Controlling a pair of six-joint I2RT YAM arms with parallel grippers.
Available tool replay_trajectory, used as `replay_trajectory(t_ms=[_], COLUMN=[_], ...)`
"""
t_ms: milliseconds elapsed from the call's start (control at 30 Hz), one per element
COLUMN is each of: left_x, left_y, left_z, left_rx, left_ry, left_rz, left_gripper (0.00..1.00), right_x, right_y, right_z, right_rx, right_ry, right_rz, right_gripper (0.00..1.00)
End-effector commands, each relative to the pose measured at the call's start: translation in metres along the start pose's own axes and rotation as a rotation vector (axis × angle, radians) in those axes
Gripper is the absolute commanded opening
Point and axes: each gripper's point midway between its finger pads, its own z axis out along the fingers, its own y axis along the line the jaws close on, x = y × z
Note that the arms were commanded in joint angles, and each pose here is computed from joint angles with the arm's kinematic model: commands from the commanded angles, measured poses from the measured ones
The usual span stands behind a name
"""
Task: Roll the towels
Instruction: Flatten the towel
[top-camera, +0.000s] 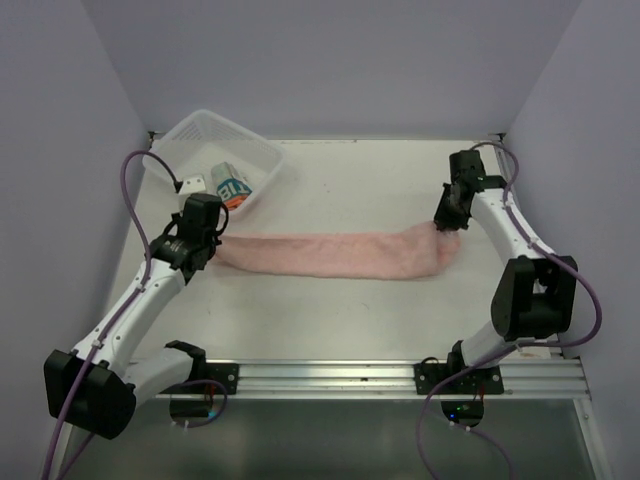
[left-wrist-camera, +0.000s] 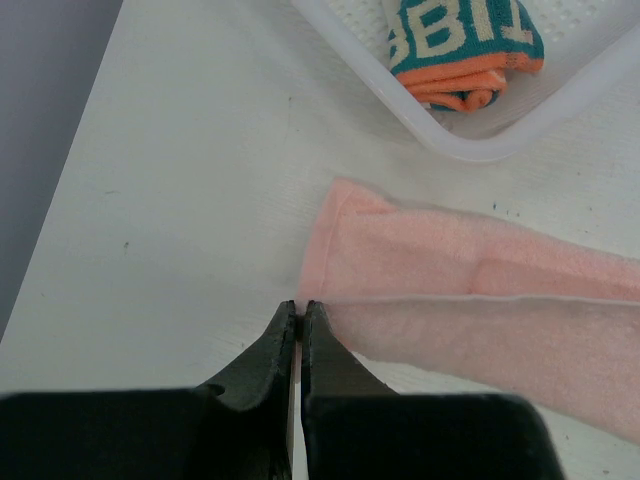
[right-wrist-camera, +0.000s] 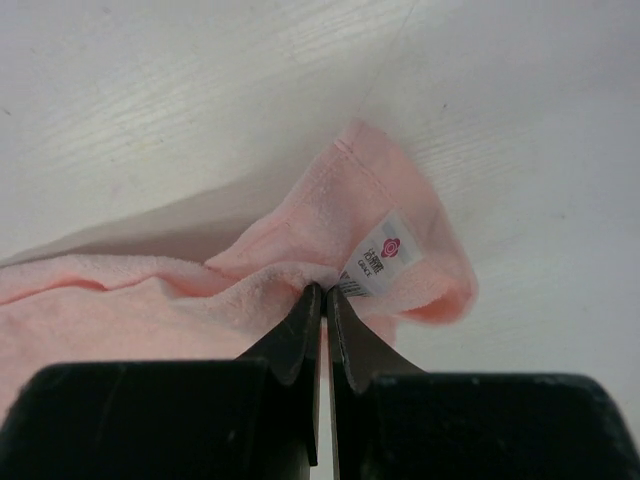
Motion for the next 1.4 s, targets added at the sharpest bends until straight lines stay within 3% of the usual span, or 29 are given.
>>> replay_trajectory(t_ms=[0, 167, 333, 533, 667, 1033, 1367], left_x=[-0.014, -0.016, -0.017, -0.018, -0.020, -0.016, -0.013], left_y=[0.002, 0.002, 0.000, 0.002, 0.006, 0.000, -0.003], left_z=[-0.004, -0.006, -0.008, -0.010, -0.013, -0.008, -0.004], left_rx=[-0.007, -0.001, 0.017, 0.016, 0.006, 0.021, 0.024], left_ry=[-0.060, -0.066, -0.073, -0.086, -0.102, -0.081, -0.065], left_rz=[-0.055, -0.062, -0.065, -0.074, -0.092, -0.074, -0.060], left_gripper=[0.00, 0.00, 0.00, 0.00, 0.00, 0.00, 0.00], right_x=[-0.017, -0.018, -0.002, 0.011, 0.012, -0.007, -0.012], right_y=[-0.015, -0.017, -0.015, -0.017, -0.014, -0.015, -0.013], right_z=[-0.040, -0.050, -0.040, -0.025, -0.009, 0.025, 0.050], right_rx=[0.039, 0.032, 0.006, 0.015, 0.017, 0.060, 0.088], right_ry=[-0.063, -0.074, -0.032, -0.004, 0.006, -0.008, 0.018], right_rz=[-0.053, -0.073, -0.074, -0.052, -0.022, 0.069, 0.059], right_gripper=[0.03, 0.07, 0.31, 0.32, 0.27, 0.23, 0.29])
